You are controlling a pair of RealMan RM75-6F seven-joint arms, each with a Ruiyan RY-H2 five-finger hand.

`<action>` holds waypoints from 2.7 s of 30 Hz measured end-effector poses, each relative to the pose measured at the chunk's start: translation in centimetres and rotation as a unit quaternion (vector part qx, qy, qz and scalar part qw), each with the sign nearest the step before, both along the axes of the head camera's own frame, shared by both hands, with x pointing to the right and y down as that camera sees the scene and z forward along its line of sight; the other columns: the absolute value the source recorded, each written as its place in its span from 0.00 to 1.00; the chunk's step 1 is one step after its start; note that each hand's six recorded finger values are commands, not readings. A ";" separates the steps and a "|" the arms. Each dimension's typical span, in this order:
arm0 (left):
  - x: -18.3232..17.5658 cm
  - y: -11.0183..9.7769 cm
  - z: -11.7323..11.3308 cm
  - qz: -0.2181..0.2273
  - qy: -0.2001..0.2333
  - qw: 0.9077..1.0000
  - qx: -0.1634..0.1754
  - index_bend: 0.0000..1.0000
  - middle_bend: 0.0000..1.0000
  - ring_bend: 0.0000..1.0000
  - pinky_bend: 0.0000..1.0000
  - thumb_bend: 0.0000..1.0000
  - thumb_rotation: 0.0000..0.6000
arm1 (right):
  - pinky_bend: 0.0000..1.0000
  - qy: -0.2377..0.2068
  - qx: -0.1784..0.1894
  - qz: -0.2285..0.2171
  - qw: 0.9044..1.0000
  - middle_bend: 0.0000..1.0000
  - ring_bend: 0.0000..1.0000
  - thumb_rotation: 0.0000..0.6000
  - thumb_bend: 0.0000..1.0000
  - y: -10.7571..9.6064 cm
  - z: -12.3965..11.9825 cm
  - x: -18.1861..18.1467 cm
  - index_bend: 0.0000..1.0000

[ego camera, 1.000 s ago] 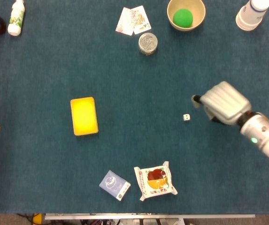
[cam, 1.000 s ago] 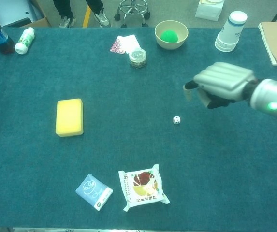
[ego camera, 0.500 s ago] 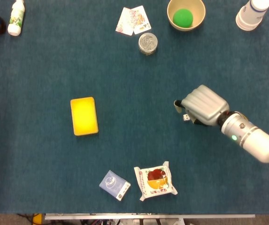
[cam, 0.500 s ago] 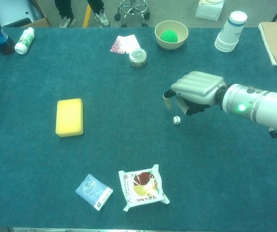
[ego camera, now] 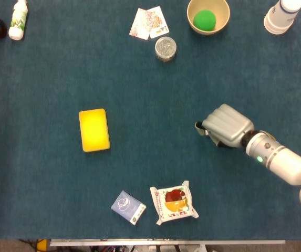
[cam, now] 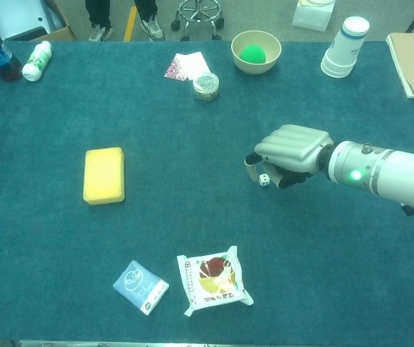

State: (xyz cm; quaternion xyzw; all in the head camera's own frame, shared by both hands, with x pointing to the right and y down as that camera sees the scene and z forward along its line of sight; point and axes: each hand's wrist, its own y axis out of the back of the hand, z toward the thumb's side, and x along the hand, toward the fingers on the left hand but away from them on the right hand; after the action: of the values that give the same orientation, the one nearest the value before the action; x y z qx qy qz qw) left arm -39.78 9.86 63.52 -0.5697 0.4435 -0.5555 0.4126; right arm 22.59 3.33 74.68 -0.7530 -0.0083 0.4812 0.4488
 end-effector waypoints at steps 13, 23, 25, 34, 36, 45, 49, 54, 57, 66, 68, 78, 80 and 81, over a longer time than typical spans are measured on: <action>-0.4 0.2 0.1 -0.006 0.002 1.000 -0.002 0.08 0.00 0.00 0.04 0.00 1.00 | 1.00 0.009 -0.008 0.003 1.000 1.00 1.00 1.00 1.00 0.1 1.0 0.2 0.40; -0.7 0.3 0.3 -0.010 0.002 1.000 -0.003 0.08 0.00 0.00 0.04 0.00 1.00 | 1.00 0.008 -0.003 0.010 1.000 1.00 1.00 1.00 1.00 -0.2 1.0 0.5 0.40; -0.7 0.4 0.3 -0.010 0.002 1.000 -0.003 0.08 0.00 0.00 0.04 0.00 1.00 | 1.00 0.009 -0.002 0.011 1.000 1.00 1.00 1.00 1.00 -0.2 0.9 0.6 0.40; -0.6 0.4 0.4 -0.009 0.001 1.000 -0.006 0.08 0.00 0.00 0.04 0.00 1.00 | 1.00 0.024 0.000 0.013 1.000 1.00 1.00 1.00 1.00 -0.4 0.6 1.4 0.40; -0.6 0.4 0.4 -0.008 0.000 1.000 -0.006 0.08 0.00 0.00 0.04 0.00 1.00 | 1.00 0.027 0.001 0.014 1.000 1.00 1.00 1.00 1.00 -0.4 0.5 1.6 0.40; -0.6 0.4 0.6 -0.009 0.000 1.000 -0.008 0.08 0.00 0.00 0.04 0.00 1.00 | 1.00 0.040 0.008 0.019 0.999 1.00 1.00 1.00 1.00 -0.4 -0.2 2.5 0.40; -0.6 0.4 0.7 -0.010 -0.001 1.000 -0.010 0.08 0.00 0.00 0.04 0.00 1.00 | 1.00 0.049 0.014 0.025 0.998 1.00 1.00 1.00 1.00 -0.5 -0.7 3.2 0.40; -0.5 0.4 0.8 -0.008 -0.001 1.000 -0.011 0.08 0.00 0.00 0.04 0.00 1.00 | 1.00 0.061 0.021 0.036 0.997 1.00 1.00 1.00 1.00 -0.7 -1.4 4.3 0.40; -0.4 0.4 0.8 -0.007 -0.002 1.000 -0.011 0.08 0.00 0.00 0.04 0.00 1.00 | 1.00 0.058 0.024 0.043 0.997 1.00 1.00 1.00 1.00 -0.8 -1.8 4.5 0.40; -0.3 0.3 0.7 -0.008 -0.002 1.000 -0.010 0.08 0.00 0.00 0.04 0.00 1.00 | 1.00 0.040 0.019 0.039 0.998 1.00 1.00 1.00 1.00 -0.2 -2.1 4.1 0.40; -0.4 0.3 0.7 -0.009 -0.002 1.000 -0.010 0.08 0.00 0.00 0.04 0.00 1.00 | 1.00 0.042 0.018 0.035 0.998 1.00 1.00 1.00 1.00 0.0 -2.1 4.2 0.40; -0.5 0.2 0.8 -0.010 -0.001 1.000 -0.011 0.08 0.00 0.00 0.04 0.00 1.00 | 1.00 0.050 0.014 0.035 0.998 1.00 1.00 1.00 1.00 0.3 -2.0 4.6 0.40; -0.5 0.2 0.8 -0.010 -0.001 1.000 -0.010 0.08 0.00 0.00 0.04 0.00 1.00 | 1.00 0.053 0.011 0.036 0.998 1.00 1.00 1.00 1.00 0.4 -1.8 4.7 0.40; -0.5 0.2 0.7 -0.010 -0.001 1.000 -0.010 0.08 0.00 0.00 0.04 0.00 1.00 | 1.00 0.054 0.011 0.035 0.998 1.00 1.00 1.00 1.00 0.4 -1.7 4.7 0.40</action>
State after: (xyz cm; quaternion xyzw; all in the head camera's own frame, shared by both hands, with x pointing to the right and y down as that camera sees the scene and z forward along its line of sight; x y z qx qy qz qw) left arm -40.27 10.07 64.26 -0.5689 0.4430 -0.5645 0.4019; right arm 27.29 3.73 72.93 -0.7203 -0.0160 0.5365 0.4393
